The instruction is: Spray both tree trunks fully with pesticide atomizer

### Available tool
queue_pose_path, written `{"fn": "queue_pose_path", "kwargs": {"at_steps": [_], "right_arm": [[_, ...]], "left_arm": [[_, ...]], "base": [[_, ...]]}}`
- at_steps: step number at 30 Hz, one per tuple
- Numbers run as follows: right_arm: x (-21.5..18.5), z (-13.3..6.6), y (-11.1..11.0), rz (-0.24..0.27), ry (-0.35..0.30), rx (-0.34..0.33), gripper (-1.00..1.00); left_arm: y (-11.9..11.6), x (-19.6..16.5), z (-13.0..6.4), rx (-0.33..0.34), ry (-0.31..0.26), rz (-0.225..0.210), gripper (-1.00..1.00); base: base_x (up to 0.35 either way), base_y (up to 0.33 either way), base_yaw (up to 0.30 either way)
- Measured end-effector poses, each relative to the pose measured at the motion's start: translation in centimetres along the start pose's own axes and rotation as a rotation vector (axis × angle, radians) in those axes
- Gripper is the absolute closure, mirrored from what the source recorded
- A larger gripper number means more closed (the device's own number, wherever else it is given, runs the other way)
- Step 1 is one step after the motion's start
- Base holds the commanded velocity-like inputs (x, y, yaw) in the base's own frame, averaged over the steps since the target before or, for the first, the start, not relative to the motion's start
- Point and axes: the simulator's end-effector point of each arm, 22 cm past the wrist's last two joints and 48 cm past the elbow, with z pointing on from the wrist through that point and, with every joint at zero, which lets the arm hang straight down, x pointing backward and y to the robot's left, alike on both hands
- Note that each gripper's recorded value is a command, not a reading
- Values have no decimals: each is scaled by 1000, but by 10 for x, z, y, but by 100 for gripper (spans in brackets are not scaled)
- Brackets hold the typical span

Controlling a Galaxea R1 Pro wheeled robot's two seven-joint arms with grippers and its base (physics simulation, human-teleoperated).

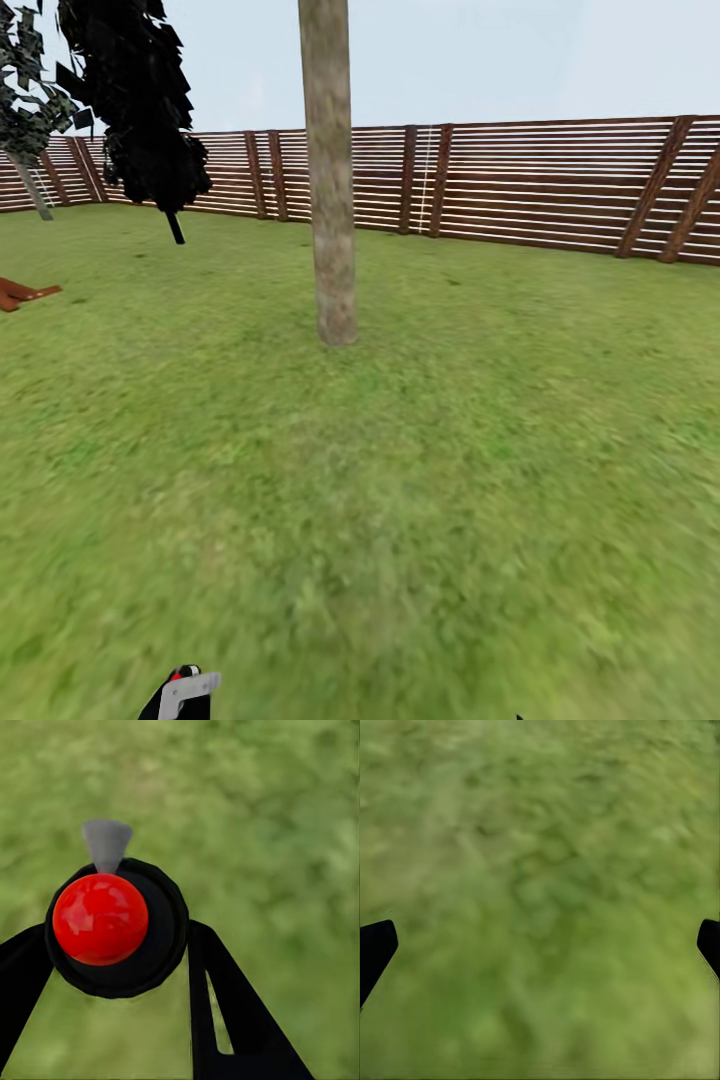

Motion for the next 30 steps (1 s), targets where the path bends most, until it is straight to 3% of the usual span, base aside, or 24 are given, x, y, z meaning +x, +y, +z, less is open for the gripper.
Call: {"fn": "queue_pose_path", "kwargs": {"at_steps": [30], "right_arm": [[0,0,1,-1,1,-4,-100]], "left_arm": [[0,0,0,-1,1,0,100]], "base": [[337,3,0]]}}
